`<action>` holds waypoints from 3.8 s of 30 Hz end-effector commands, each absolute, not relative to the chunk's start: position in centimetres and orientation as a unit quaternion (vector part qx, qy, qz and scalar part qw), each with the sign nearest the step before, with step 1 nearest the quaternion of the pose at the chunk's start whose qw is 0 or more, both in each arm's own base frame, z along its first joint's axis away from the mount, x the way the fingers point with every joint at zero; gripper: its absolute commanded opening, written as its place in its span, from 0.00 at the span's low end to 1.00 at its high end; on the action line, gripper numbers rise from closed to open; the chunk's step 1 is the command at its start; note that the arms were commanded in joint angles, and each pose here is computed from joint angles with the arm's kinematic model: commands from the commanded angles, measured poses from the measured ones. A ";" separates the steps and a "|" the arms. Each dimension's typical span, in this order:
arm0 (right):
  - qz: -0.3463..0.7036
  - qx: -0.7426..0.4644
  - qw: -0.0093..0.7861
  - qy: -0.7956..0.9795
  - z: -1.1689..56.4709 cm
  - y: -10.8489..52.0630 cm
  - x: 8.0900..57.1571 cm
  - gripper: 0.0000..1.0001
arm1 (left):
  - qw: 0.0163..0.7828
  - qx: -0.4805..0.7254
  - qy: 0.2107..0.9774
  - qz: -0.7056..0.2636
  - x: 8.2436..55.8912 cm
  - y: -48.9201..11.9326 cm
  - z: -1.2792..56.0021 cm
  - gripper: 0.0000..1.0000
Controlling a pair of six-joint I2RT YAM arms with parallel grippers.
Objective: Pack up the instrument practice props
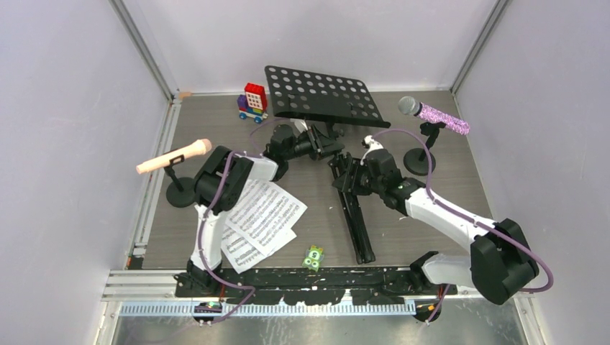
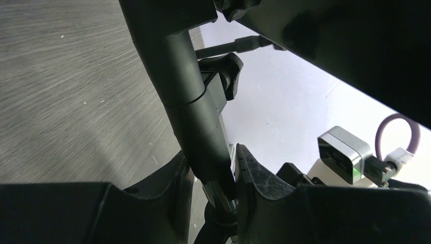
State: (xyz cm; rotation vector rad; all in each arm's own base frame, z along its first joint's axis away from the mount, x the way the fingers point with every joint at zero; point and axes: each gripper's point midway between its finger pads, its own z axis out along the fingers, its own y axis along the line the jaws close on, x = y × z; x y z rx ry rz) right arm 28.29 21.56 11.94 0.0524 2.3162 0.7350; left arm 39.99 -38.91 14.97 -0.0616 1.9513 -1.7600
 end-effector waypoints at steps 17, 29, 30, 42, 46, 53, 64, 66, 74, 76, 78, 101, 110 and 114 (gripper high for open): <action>0.208 0.139 0.533 0.808 14.2 16.3 36.3 0.00 | 0.351 -0.017 0.699 -0.622 45.2 -36.8 9.9 0.22; 0.232 0.171 0.557 0.779 16.2 16.2 36.8 0.01 | 0.381 -0.052 0.687 -0.617 44.0 -34.8 10.7 0.82; 0.233 0.169 0.557 0.779 16.3 16.3 36.8 0.01 | 0.383 -0.054 0.685 -0.617 43.7 -34.6 10.9 0.82; 0.211 0.087 0.554 0.801 16.0 17.8 38.2 0.00 | 0.404 -0.033 0.657 -0.635 38.8 -33.0 15.1 0.94; 0.198 0.078 0.545 0.811 15.2 17.8 38.8 0.01 | 0.435 0.009 0.651 -0.622 35.7 -33.1 17.9 1.00; 0.187 0.101 0.529 0.822 13.8 17.4 39.9 0.01 | 0.489 0.097 0.731 -0.467 30.9 -32.6 20.1 1.00; 0.158 0.120 0.468 0.861 9.7 17.3 40.3 0.46 | 0.488 0.059 0.803 -0.336 22.2 -21.5 21.9 1.00; 0.150 0.124 0.455 0.869 8.6 17.2 40.2 0.50 | 0.499 0.040 0.795 -0.343 20.2 -19.3 22.7 1.00; 0.122 0.140 0.434 0.881 7.0 16.0 39.1 1.00 | 0.510 -0.020 0.800 -0.316 16.2 -13.3 22.1 1.00; 0.102 0.148 0.437 0.881 7.3 15.1 38.8 1.00 | 0.516 -0.024 0.797 -0.313 16.0 -12.7 22.1 1.00; 0.081 0.154 0.438 0.882 7.7 14.1 38.3 1.00 | 0.521 -0.030 0.798 -0.302 16.0 -12.1 22.0 1.00; 0.125 0.091 0.412 0.898 15.5 11.9 28.2 1.00 | 0.430 0.003 0.873 -0.232 16.2 -13.1 19.4 1.00; 0.045 0.223 0.528 0.819 19.8 4.3 25.7 1.00 | 0.387 -0.028 0.899 -0.204 16.2 -12.9 18.8 1.00; -0.008 0.257 0.564 0.785 21.2 1.0 25.2 0.99 | 0.407 0.032 0.881 -0.239 15.2 -13.5 21.9 1.00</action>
